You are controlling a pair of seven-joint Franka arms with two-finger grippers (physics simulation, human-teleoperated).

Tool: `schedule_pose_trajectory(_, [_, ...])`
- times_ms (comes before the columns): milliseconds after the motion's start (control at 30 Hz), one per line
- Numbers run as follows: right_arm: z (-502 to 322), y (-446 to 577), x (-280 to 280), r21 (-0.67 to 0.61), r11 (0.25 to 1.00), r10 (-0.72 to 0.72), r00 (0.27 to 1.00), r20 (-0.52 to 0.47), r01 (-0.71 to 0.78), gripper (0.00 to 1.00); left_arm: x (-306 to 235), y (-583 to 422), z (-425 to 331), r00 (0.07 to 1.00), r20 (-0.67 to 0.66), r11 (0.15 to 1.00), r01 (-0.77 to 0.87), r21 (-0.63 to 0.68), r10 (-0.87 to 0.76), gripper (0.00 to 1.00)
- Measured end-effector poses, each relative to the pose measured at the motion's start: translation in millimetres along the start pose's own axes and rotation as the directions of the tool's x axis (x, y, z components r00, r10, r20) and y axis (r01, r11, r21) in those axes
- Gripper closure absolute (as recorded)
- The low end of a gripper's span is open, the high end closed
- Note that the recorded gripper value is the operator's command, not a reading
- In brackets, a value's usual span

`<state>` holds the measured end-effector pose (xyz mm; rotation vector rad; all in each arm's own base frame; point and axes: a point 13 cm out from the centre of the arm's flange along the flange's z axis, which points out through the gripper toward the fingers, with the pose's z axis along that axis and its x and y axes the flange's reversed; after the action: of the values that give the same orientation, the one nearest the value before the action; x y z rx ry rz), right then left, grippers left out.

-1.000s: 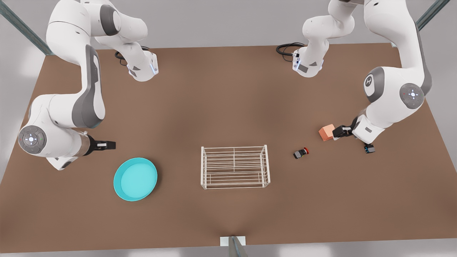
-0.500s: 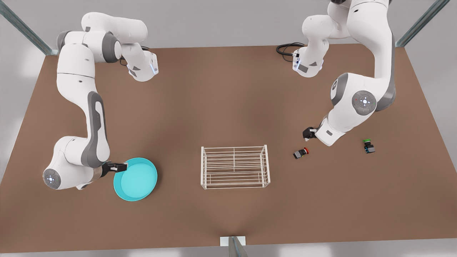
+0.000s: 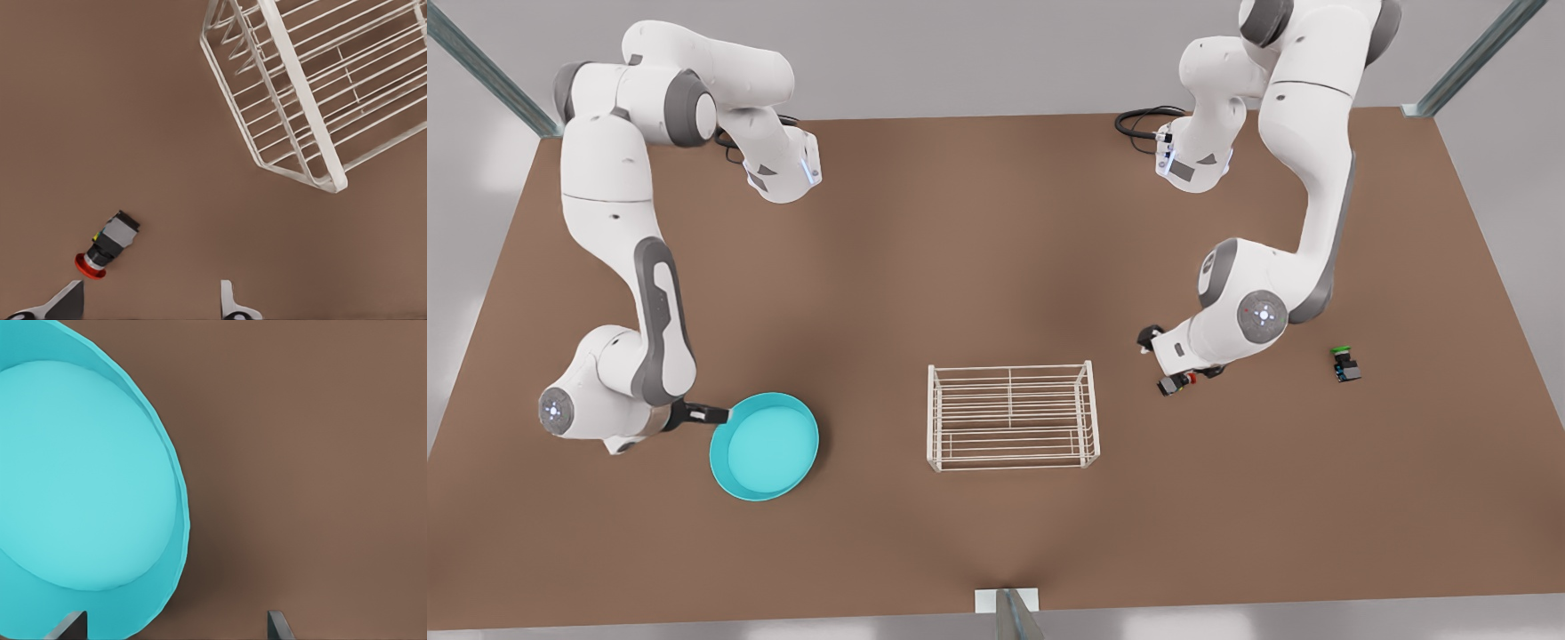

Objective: Place the plate on the shelf with right arm and place the red button switch in the plate with left arm

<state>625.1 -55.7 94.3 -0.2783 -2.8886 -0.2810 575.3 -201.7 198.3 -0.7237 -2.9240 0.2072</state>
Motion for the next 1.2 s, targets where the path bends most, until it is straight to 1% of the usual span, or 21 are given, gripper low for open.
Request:
schedule_pose_trajectory(100, [1.2, -10.0, -10.6, 0.004, 1.0, -0.015, 0.998, 0.055, 0.014, 0.0, 6.8, -1.6, 17.2, 0.993, 0.031, 0.994, -0.111, -0.024, 0.112, 0.0])
schedule_pose_trajectory(233, [10.3, -22.9, -23.7, 0.006, 1.0, -0.025, 0.995, 0.095, 0.025, 0.0, 0.0, -3.5, 34.0, 0.967, 0.077, 0.97, -0.237, -0.062, 0.241, 0.0])
schedule_pose_trajectory(367, [13.4, -15.5, -30.5, -0.006, 0.999, -0.05, 0.992, 0.12, 0.051, 0.0, -10.8, -4.0, 53.8, 0.936, 0.094, 0.94, -0.332, -0.073, 0.338, 0.0])
schedule_pose_trajectory(533, [30.2, 5.0, -30.5, 0.002, 0.994, -0.111, 0.988, 0.111, 0.112, 0.0, -27.3, 17.5, 67.7, 0.909, 0.114, 0.916, -0.393, -0.079, 0.4, 0.0])
schedule_pose_trajectory(633, [42.2, 0.8, -29.9, -0.003, 0.993, -0.115, 0.988, 0.101, 0.116, 0.0, -34.1, 33.4, 79.7, 0.899, 0.127, 0.908, -0.415, -0.06, 0.42, 0.0])
schedule_pose_trajectory(767, [44.8, 1.8, -30.1, -0.043, 0.994, -0.096, 0.99, 0.108, 0.101, 0.0, -30.9, 53.4, 85.0, 0.885, 0.137, 0.896, -0.441, -0.051, 0.444, 0.0])
schedule_pose_trajectory(800, [46.1, 2.7, -30.1, -0.049, 0.994, -0.095, 0.99, 0.108, 0.101, 0.17, -29.6, 57.1, 84.3, 0.881, 0.142, 0.893, -0.448, -0.048, 0.45, 0.0])
schedule_pose_trajectory(833, [46.6, 3.6, -30.3, -0.054, 0.993, -0.095, 0.99, 0.109, 0.102, 0.39, -27.6, 60.4, 84.2, 0.877, 0.146, 0.889, -0.456, -0.045, 0.458, 0.0])
schedule_pose_trajectory(867, [46.6, 5.0, -30.4, -0.06, 0.993, -0.096, 0.989, 0.11, 0.103, 0.53, -24.2, 62.7, 84.9, 0.872, 0.144, 0.883, -0.467, -0.044, 0.468, 0.0])
schedule_pose_trajectory(900, [46.3, 6.8, -30.7, -0.065, 0.992, -0.099, 0.989, 0.112, 0.107, 0.6, -19.3, 64.2, 86.4, 0.867, 0.138, 0.877, -0.478, -0.044, 0.479, 0.0])
schedule_pose_trajectory(967, [44.0, 10.6, -31.5, -0.077, 0.99, -0.107, 0.987, 0.119, 0.116, 0.7, -8.2, 63.8, 93.0, 0.855, 0.122, 0.863, -0.503, -0.04, 0.504, 0.0])
schedule_pose_trajectory(1033, [43.5, 12.2, -31.5, -0.077, 0.989, -0.116, 0.986, 0.12, 0.126, 0.71, -0.3, 59.8, 100.4, 0.842, 0.108, 0.848, -0.528, -0.034, 0.529, 0.0])
schedule_pose_trajectory(1067, [43.6, 12.3, -31.5, -0.076, 0.989, -0.12, 0.985, 0.12, 0.129, 0.74, 3.0, 58.4, 103.8, 0.836, 0.102, 0.842, -0.539, -0.031, 0.539, 0.0])
schedule_pose_trajectory(1133, [43.9, 12.8, -31.4, -0.074, 0.988, -0.126, 0.985, 0.121, 0.136, 0.76, 6.0, 57.9, 107.4, 0.823, 0.094, 0.828, -0.56, -0.031, 0.56, 0.0])
schedule_pose_trajectory(1200, [44.1, 13.0, -31.4, -0.073, 0.987, -0.132, 0.984, 0.121, 0.141, 0.81, 7.4, 58.8, 109.3, 0.809, 0.085, 0.813, -0.58, -0.038, 0.581, 0.0])
